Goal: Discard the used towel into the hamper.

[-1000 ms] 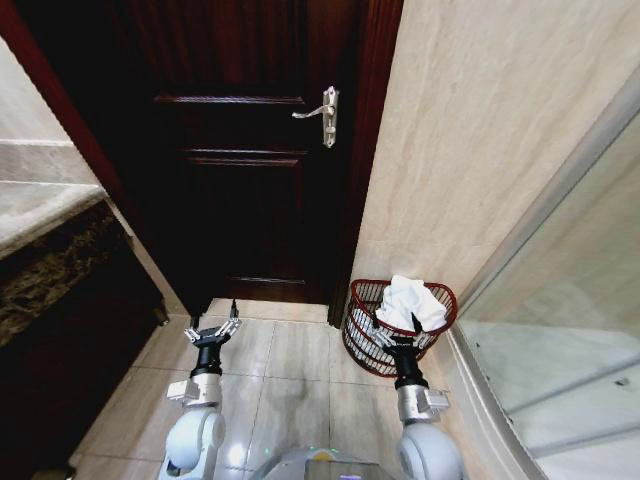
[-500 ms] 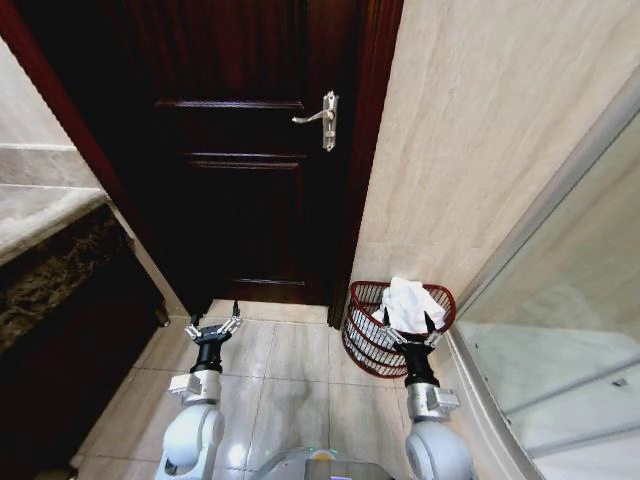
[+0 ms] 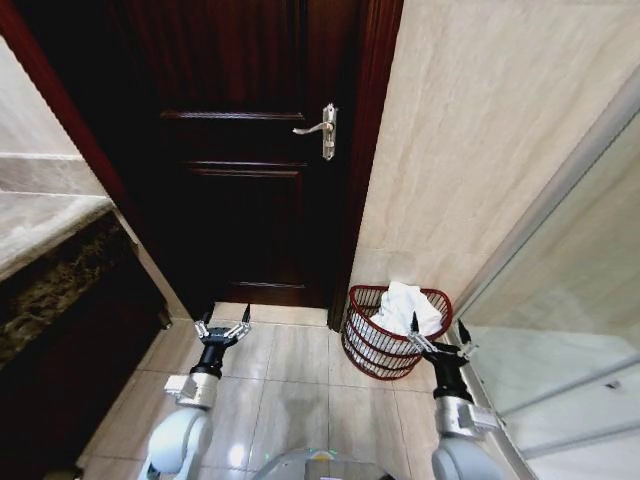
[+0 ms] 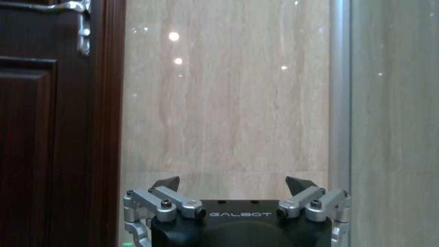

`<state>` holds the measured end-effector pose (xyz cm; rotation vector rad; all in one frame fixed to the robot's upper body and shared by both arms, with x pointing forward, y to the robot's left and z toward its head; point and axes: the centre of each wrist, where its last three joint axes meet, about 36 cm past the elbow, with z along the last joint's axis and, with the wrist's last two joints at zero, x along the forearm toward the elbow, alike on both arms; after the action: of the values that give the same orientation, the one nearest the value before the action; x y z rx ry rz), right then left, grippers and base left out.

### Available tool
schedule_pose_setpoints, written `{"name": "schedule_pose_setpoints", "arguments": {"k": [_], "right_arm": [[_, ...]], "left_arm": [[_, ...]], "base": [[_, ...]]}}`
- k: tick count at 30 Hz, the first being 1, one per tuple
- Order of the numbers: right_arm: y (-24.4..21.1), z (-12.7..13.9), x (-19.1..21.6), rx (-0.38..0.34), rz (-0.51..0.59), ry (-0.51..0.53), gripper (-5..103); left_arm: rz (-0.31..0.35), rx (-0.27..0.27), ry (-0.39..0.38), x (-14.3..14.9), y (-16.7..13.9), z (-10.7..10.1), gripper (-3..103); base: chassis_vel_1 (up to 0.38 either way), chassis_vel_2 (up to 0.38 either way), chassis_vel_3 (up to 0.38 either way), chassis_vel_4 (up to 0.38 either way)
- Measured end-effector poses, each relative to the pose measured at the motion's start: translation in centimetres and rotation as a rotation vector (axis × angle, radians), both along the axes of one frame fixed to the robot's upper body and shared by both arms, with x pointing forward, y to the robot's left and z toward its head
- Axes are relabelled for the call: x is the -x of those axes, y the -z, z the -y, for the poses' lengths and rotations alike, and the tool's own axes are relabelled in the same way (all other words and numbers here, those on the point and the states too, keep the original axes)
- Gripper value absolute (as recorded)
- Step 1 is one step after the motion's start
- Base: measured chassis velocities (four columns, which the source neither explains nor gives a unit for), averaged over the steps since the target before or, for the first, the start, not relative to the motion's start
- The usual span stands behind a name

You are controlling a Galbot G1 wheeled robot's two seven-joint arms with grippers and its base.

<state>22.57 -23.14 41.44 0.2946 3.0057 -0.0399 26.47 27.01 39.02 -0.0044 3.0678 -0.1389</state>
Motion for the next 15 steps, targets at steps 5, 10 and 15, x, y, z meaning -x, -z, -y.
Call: {"name": "schedule_pose_setpoints", "arguments": {"k": [5,10,15], "right_arm": [[-0.5,-0.1,-0.1,-0.009,0.014,-0.007,100],[-0.9,-0.1,0.0,-0.037,0.017,-0.030,100],[-0.5,0.8,0.3,-0.024,0.012,-0.057,100]], "left_arm": [[-0.012,-0.012,-0.041,0.9,-0.7,0.4,100],[-0.002,-0.060,-0.086,1.4,-1.5,0.9,100],[0.027,-0.126,-0.090,1.2,-1.7,0.8,100]], "base": [[0.000,0.000,0.000,0.000],[0.000,0.000,0.000,0.000],[0.000,0.000,0.000,0.000]]}}
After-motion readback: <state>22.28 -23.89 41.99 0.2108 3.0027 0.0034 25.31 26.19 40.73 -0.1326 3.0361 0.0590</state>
